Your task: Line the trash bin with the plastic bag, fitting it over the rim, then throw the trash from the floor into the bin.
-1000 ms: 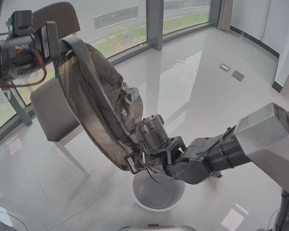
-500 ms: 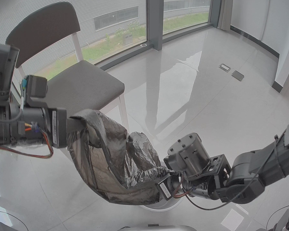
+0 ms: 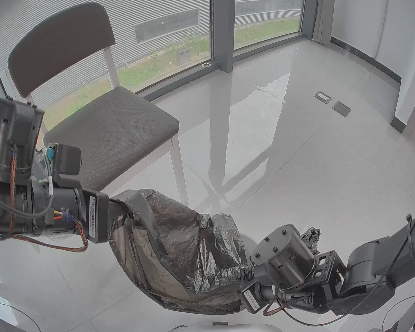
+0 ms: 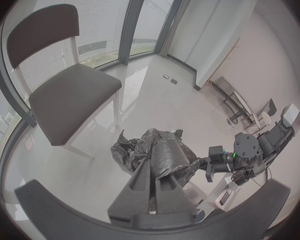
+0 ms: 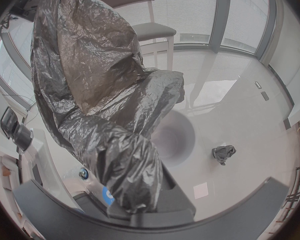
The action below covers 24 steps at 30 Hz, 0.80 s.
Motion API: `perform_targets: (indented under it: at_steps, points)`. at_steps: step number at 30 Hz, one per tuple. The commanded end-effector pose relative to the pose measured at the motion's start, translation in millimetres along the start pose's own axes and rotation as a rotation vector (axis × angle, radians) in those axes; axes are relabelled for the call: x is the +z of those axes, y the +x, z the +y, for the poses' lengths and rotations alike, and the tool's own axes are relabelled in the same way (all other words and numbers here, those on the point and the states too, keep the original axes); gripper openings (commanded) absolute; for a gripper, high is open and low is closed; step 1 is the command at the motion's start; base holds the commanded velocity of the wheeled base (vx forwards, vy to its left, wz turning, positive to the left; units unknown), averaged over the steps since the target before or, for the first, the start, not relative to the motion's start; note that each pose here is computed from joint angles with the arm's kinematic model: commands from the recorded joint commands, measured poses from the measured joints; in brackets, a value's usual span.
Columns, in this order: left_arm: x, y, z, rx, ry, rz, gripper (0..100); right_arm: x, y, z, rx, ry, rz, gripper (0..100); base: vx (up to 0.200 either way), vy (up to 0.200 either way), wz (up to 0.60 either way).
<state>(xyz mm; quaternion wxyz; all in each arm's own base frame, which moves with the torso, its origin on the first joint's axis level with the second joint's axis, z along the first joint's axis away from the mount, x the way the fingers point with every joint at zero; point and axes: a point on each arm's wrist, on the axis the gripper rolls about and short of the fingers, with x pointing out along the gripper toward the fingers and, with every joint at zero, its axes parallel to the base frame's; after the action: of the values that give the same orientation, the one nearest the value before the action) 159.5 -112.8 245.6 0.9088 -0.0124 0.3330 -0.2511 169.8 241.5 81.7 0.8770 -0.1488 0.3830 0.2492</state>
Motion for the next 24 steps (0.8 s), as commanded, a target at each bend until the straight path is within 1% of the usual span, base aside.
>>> perform_targets:
  at_steps: [1,5,10,16,19,20,23,24]
  points:
    - [-6.7,13.0,-0.9,0.013,0.016,0.095,0,-26.0,2.5,-5.7,-0.013,-0.033,0.085,0,0.0,0.0,0.0]
    - [-12.3,23.2,-3.1,0.012,0.025,0.178,0,-42.8,3.2,-6.8,-0.012,-0.056,0.133,0,0.0,0.0,0.0]
    - [-18.0,39.1,-7.4,-0.003,0.038,0.243,0,-49.0,13.5,-5.2,0.01,-0.055,0.147,0,0.0,0.0,0.0]
    - [-21.0,60.0,-14.5,-0.009,0.056,0.303,0,-60.9,22.5,-4.2,0.032,-0.072,0.21,0,0.0,0.0,0.0]
    - [-21.3,61.3,-14.4,-0.008,0.056,0.307,0,-61.8,22.7,-4.2,0.034,-0.072,0.215,0,0.0,0.0,0.0]
    - [-20.7,77.9,-17.7,-0.004,0.059,0.34,0,-67.3,24.8,-6.6,0.046,-0.082,0.251,0,0.0,0.0,0.0]
    - [-18.2,91.5,-20.2,0.0,0.059,0.36,0,-68.6,28.1,-12.0,0.047,-0.071,0.272,0,0.0,0.0,0.0]
    - [-15.8,102.2,-21.7,0.004,0.056,0.373,0,-68.9,31.5,-16.8,0.04,-0.063,0.284,0,0.0,0.0,0.0]
